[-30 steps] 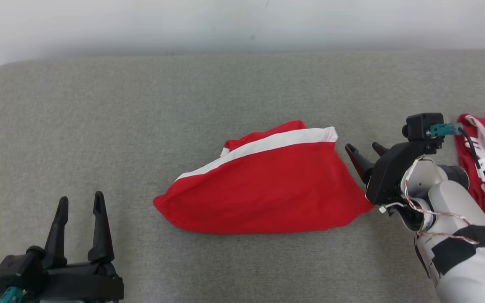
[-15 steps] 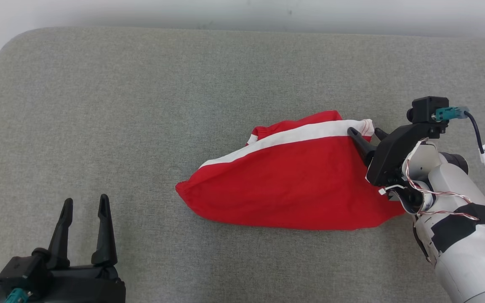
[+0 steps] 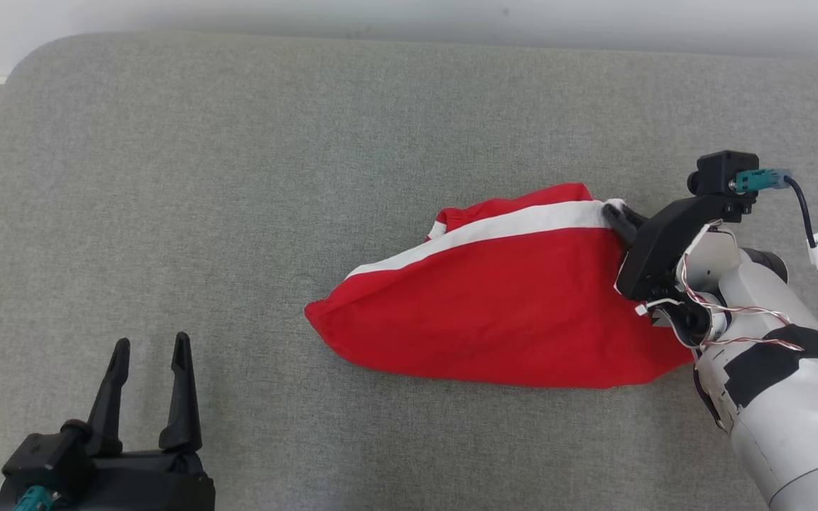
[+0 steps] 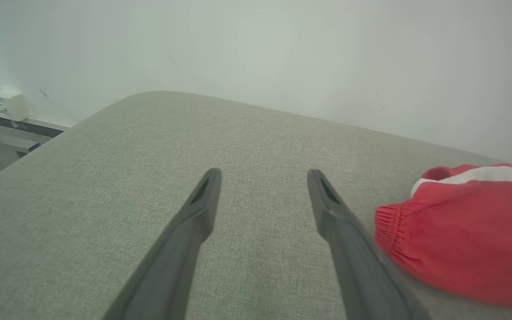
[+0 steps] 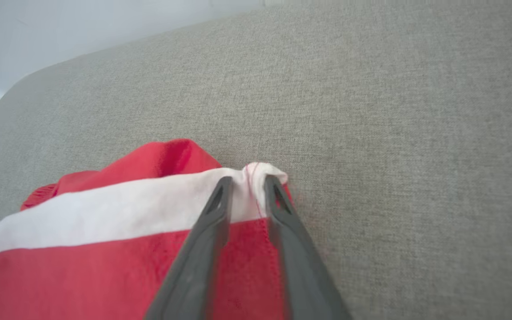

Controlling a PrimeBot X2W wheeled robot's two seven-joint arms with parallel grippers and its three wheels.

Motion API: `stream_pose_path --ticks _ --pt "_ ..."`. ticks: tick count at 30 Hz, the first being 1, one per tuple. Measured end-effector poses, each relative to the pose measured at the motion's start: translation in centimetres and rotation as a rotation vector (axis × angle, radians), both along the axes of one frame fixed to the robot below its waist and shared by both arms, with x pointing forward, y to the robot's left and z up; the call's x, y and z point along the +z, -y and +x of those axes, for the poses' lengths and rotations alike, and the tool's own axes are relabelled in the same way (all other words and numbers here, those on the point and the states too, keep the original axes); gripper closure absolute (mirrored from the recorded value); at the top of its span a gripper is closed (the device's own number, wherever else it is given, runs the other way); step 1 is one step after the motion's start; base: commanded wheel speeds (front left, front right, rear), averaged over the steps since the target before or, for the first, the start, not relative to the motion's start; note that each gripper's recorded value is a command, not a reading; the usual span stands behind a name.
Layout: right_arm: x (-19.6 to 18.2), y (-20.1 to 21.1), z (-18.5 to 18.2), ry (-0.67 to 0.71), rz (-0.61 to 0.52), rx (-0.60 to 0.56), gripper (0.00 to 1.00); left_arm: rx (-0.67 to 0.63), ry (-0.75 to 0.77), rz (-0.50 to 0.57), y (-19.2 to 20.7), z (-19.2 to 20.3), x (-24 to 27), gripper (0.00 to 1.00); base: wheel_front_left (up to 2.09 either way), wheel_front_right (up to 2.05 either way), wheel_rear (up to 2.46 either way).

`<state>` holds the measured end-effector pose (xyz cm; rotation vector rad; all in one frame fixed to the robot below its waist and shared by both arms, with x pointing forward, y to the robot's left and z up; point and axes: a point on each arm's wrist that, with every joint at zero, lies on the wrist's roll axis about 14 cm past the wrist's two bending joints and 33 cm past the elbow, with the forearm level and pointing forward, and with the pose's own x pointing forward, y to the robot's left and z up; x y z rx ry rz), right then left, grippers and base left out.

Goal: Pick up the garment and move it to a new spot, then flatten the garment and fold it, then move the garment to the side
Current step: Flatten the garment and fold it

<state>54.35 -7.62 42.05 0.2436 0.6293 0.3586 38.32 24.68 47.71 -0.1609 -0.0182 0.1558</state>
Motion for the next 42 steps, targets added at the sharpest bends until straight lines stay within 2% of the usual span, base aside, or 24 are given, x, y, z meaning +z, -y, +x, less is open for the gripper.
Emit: stream_pose_path --ticks 7,13,17,23,27,30,36,37,38,42 --pt "0.8 0.8 0.4 0.054 -0.012 -0.003 1.0 -0.002 -0.002 -0.004 0.0 0.4 -0.2 0.0 0.0 0.0 0.0" --pt "2.3 1.8 -1.0 0.118 0.071 -0.042 1.0 -0.003 0.016 -0.01 0.1 0.2 0.4 0.0 0.0 0.0 0.0" --pt "2.7 2.9 -3.6 0.137 0.112 -0.041 1.0 -0.002 0.028 -0.015 0.1 -0.2 0.8 0.0 0.0 0.0 0.0" --pt "2.1 4.6 -9.7 0.096 0.128 -0.006 1.0 -0.006 0.04 -0.02 0.3 -0.7 1.2 0.0 0.0 0.0 0.0" --pt "1.1 6.6 -13.3 0.044 0.092 -0.015 1.0 -0.018 0.045 -0.023 0.8 -0.7 1.3 0.0 0.0 0.0 0.0" --pt "1.1 8.1 -14.8 0.033 0.082 -0.06 1.0 -0.028 0.055 -0.026 1.3 -0.6 1.6 0.0 0.0 0.0 0.0" --pt "-0.4 9.8 -17.0 -0.021 -0.016 -0.092 1.0 -0.048 0.064 -0.034 2.1 -0.7 1.9 0.0 0.0 0.0 0.0" --pt "-0.6 10.2 -17.2 -0.024 -0.044 -0.096 0.08 -0.05 0.066 -0.036 2.1 -0.8 2.0 0.0 0.0 0.0 0.0" --pt "-0.7 10.5 -17.3 -0.023 -0.065 -0.101 0.0 -0.05 0.067 -0.038 2.1 -0.9 2.0 0.0 0.0 0.0 0.0" --pt "-0.5 10.1 -17.6 -0.018 -0.071 -0.124 0.0 -0.047 0.068 -0.039 2.1 -1.3 2.1 0.0 0.0 0.0 0.0"
